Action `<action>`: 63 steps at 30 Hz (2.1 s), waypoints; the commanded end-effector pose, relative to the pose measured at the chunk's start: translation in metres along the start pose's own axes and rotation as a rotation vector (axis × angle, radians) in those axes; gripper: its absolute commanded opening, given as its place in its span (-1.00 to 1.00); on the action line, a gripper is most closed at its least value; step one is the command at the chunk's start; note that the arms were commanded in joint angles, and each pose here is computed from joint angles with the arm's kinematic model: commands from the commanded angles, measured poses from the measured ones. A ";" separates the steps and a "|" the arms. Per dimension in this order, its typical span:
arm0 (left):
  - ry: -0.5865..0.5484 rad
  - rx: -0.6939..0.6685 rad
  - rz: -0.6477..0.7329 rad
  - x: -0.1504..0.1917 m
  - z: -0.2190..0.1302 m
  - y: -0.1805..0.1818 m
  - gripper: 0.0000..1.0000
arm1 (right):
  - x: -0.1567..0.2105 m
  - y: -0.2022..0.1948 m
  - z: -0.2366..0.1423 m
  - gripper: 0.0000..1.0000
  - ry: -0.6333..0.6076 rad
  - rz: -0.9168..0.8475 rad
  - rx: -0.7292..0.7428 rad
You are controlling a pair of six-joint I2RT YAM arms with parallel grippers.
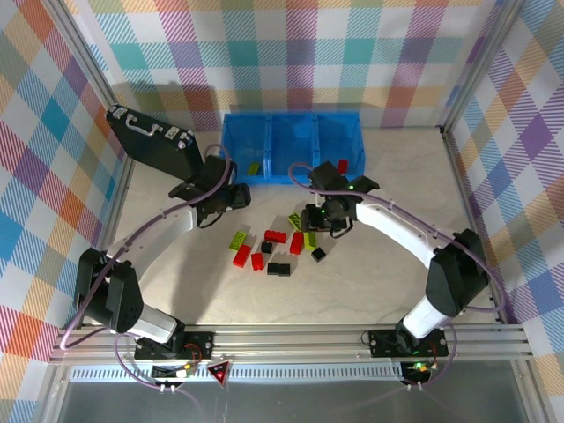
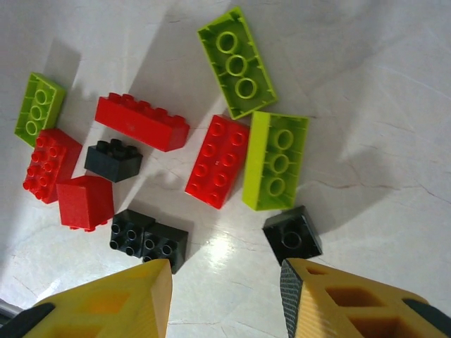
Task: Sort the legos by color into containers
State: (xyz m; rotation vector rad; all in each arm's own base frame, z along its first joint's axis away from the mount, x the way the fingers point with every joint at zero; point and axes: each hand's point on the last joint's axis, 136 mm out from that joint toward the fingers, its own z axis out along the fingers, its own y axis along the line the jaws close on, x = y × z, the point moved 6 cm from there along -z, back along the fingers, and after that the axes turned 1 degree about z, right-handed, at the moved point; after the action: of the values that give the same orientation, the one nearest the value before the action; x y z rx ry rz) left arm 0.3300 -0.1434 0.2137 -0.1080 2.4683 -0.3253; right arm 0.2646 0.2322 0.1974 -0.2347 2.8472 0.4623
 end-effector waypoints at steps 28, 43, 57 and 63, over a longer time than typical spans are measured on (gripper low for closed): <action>-0.022 -0.068 -0.109 0.026 -0.037 0.044 0.03 | 0.004 0.100 0.082 -0.08 0.059 -0.025 0.138; -0.059 -0.092 -0.098 0.025 -0.055 0.049 0.04 | 0.008 0.098 0.100 -0.01 -0.006 0.280 0.289; -0.091 -0.106 -0.083 0.019 -0.069 0.050 0.05 | 0.007 0.116 0.122 -0.02 0.037 0.251 0.297; -0.084 -0.104 -0.083 0.020 -0.070 0.049 0.05 | 0.012 0.112 0.130 0.05 0.061 0.251 0.325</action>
State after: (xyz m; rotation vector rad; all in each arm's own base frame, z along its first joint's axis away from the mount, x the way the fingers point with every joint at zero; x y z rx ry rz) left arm 0.2754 -0.0880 0.2319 -0.2729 2.4199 -0.2342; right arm 0.2644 0.3798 0.1145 0.1530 2.9394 0.0918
